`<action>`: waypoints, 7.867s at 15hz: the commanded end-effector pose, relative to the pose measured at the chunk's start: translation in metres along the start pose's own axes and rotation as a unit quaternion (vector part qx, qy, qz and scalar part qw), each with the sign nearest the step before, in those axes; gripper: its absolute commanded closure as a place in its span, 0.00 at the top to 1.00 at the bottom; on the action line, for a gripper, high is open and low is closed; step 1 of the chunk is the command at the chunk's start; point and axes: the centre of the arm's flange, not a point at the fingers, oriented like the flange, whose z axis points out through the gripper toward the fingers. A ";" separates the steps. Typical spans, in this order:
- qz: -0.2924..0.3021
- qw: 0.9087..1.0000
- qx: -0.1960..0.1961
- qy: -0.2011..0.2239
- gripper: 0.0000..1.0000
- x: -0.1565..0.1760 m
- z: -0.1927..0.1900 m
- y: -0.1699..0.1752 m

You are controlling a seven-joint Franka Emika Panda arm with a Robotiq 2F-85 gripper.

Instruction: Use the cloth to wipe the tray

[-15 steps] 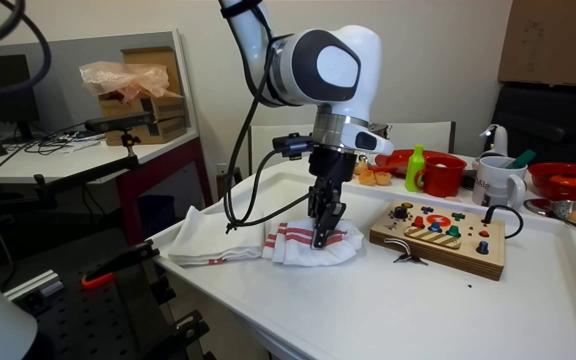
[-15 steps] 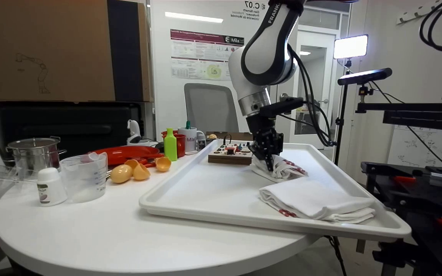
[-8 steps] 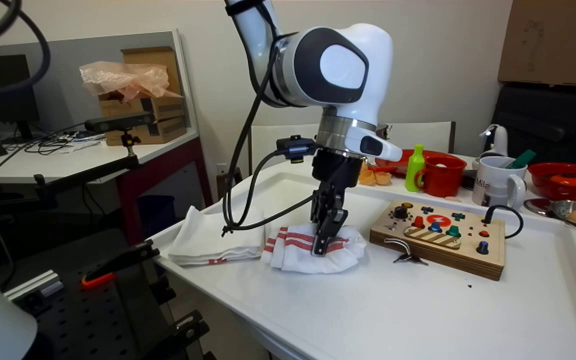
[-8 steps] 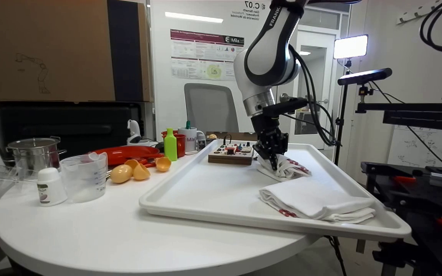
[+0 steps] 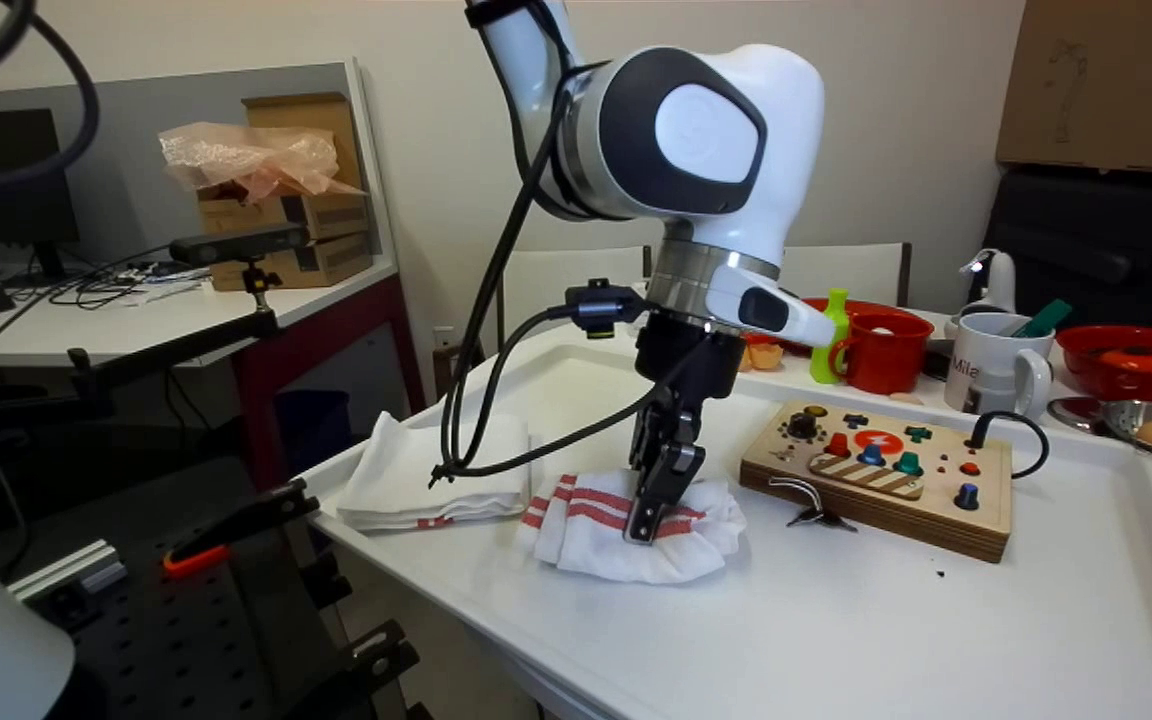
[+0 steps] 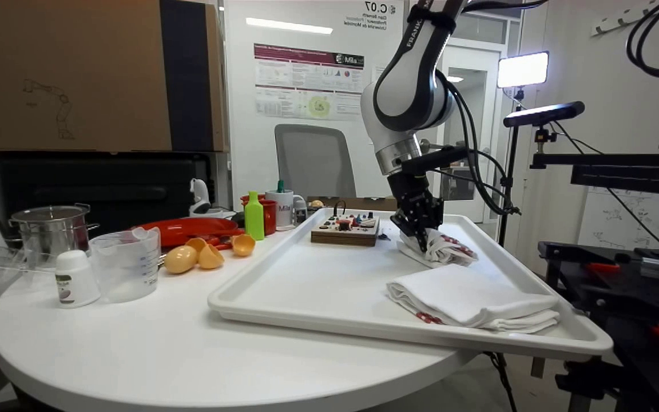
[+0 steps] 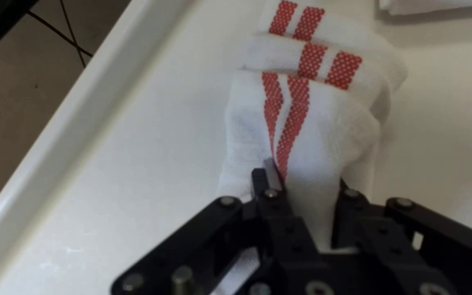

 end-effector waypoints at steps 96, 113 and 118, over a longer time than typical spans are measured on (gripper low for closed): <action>-0.449 0.872 -0.036 0.192 0.06 -0.116 -0.108 -0.395; -0.408 0.893 -0.076 0.174 0.06 -0.074 -0.083 -0.356; -0.385 0.900 -0.096 0.182 0.06 -0.047 -0.084 -0.331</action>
